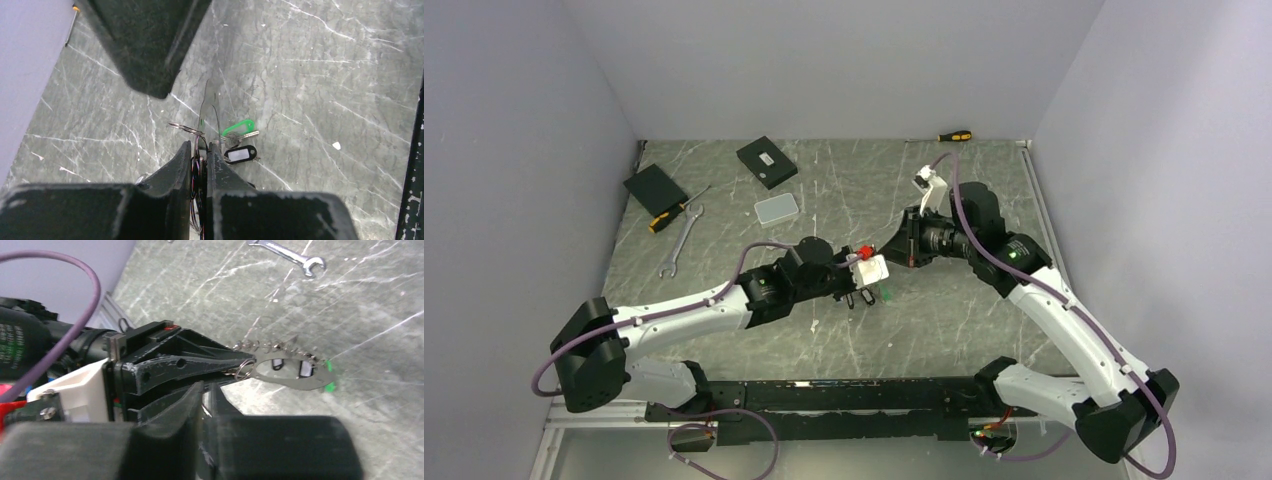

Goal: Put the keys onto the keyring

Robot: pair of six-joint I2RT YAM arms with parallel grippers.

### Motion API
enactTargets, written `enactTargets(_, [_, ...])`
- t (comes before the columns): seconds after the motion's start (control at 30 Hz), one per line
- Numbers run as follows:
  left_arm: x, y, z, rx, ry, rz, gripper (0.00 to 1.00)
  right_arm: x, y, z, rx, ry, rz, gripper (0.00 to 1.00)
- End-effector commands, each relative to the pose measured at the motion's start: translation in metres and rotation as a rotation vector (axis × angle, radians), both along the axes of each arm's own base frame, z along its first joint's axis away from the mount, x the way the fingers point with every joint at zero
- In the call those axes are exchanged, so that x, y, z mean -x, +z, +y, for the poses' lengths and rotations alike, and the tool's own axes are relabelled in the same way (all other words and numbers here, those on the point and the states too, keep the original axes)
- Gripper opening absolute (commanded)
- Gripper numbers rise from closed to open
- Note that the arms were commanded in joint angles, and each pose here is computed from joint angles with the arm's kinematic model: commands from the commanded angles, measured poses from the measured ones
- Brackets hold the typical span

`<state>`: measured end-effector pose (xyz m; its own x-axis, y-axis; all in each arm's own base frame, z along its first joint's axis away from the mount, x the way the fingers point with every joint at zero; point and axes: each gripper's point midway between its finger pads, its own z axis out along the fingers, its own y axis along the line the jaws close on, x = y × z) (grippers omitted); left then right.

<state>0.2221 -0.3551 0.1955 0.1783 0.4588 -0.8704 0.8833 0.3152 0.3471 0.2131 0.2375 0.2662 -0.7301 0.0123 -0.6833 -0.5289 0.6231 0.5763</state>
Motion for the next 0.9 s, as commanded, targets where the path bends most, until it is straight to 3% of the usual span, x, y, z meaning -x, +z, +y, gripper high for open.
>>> enactTargets(0.0, [-0.005,0.043,-0.007,0.101,0.008,-0.078,0.0,0.004,0.029,-0.004,-0.044,0.014,-0.125,0.26])
enactTargets(0.03, [-0.002,0.043,-0.009,0.101,-0.005,-0.053,0.0,0.006,0.033,-0.005,-0.054,0.028,-0.166,0.37])
enactTargets(0.1, [0.008,0.045,-0.014,0.105,-0.049,-0.005,0.0,0.006,0.027,-0.009,-0.036,0.035,-0.229,0.47])
enactTargets(0.3, [0.035,0.064,-0.022,0.198,-0.146,0.108,0.0,0.018,0.025,-0.005,-0.102,0.11,-0.355,0.48])
enactTargets(0.4, [0.052,0.071,-0.022,0.228,-0.213,0.144,0.0,0.028,0.017,-0.003,-0.1,0.191,-0.405,0.56])
enactTargets(0.43, [0.056,0.074,-0.021,0.235,-0.234,0.15,0.0,0.03,0.014,-0.004,-0.087,0.216,-0.433,0.6])
enactTargets(0.5, [0.067,0.08,-0.02,0.245,-0.282,0.166,0.0,0.035,0.014,-0.006,-0.071,0.253,-0.493,0.82])
enactTargets(0.57, [0.076,0.084,-0.017,0.249,-0.32,0.174,0.0,0.043,0.018,-0.006,-0.085,0.295,-0.552,0.93])
enactTargets(0.73, [0.088,0.091,-0.012,0.255,-0.372,0.185,0.0,0.06,0.029,0.002,-0.159,0.404,-0.605,0.93])
enactTargets(0.87, [0.092,0.094,-0.012,0.261,-0.39,0.188,0.0,0.067,0.029,0.006,-0.186,0.455,-0.594,0.83])
